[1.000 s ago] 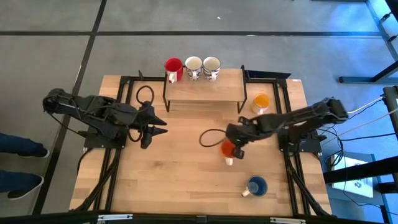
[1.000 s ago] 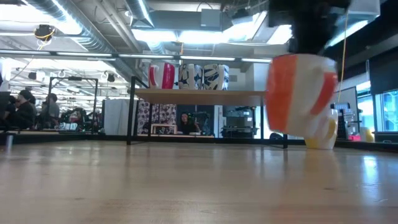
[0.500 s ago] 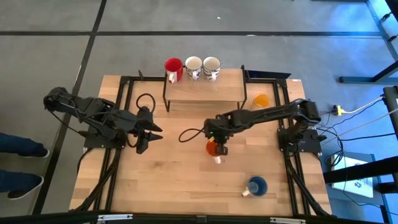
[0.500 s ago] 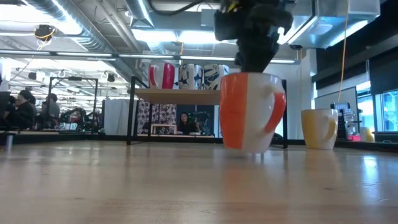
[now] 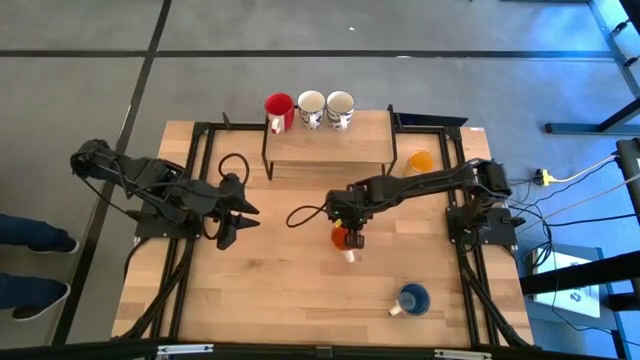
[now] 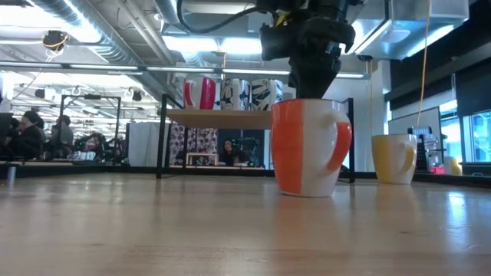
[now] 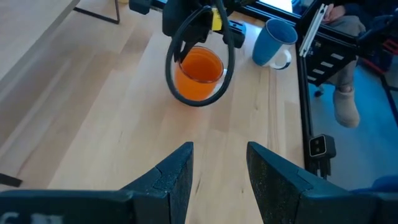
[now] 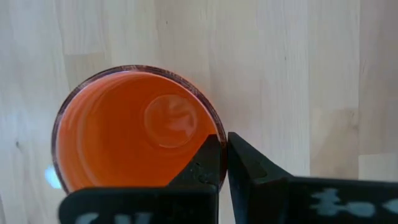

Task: Place coffee mugs
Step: Put the orange cup on the shelf

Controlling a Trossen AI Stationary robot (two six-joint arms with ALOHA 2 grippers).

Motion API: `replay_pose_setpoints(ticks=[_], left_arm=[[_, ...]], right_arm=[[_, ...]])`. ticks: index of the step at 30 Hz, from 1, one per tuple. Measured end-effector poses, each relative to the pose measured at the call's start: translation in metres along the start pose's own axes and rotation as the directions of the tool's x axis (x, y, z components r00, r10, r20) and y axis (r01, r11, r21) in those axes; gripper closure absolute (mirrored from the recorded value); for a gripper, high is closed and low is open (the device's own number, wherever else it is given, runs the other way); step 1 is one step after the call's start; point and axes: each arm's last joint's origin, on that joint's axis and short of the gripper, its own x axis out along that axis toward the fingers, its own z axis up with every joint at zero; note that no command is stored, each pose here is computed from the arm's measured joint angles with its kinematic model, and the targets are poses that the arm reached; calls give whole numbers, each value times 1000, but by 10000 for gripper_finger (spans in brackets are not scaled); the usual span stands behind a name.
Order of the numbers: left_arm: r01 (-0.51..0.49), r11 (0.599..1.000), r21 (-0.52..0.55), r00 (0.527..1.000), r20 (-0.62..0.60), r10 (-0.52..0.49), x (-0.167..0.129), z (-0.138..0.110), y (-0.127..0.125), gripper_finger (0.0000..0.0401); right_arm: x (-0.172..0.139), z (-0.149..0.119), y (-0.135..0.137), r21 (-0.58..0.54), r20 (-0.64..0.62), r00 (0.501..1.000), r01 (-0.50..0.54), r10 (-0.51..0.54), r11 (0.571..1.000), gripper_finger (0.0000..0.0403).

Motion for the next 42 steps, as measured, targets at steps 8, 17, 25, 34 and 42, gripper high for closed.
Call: replay_pose_setpoints(ticks=[8, 17, 25, 34, 42], left_arm=[[1, 1000, 16, 1000, -1, -1, 0, 0, 0, 257], [2, 1000, 16, 1000, -2, -2, 0, 0, 0, 257], [3, 999, 49, 1000, -3, -3, 0, 0, 0, 257], [3, 989, 147, 1000, 0, -3, 0, 0, 0, 257], [1, 984, 178, 1000, 11, -3, 0, 1, -1, 257]], right_arm=[[2, 0, 1, 30, -3, 1000, 0, 0, 1000, 376], [-9, 4, 2, 67, -16, 1000, -10, 12, 998, 336], [-79, 17, 28, 174, -27, 997, -65, 70, 983, 292], [-93, -13, 119, 486, 61, 996, 25, -62, 873, 273], [-67, -40, 174, 708, 181, 947, 61, -265, 703, 164]])
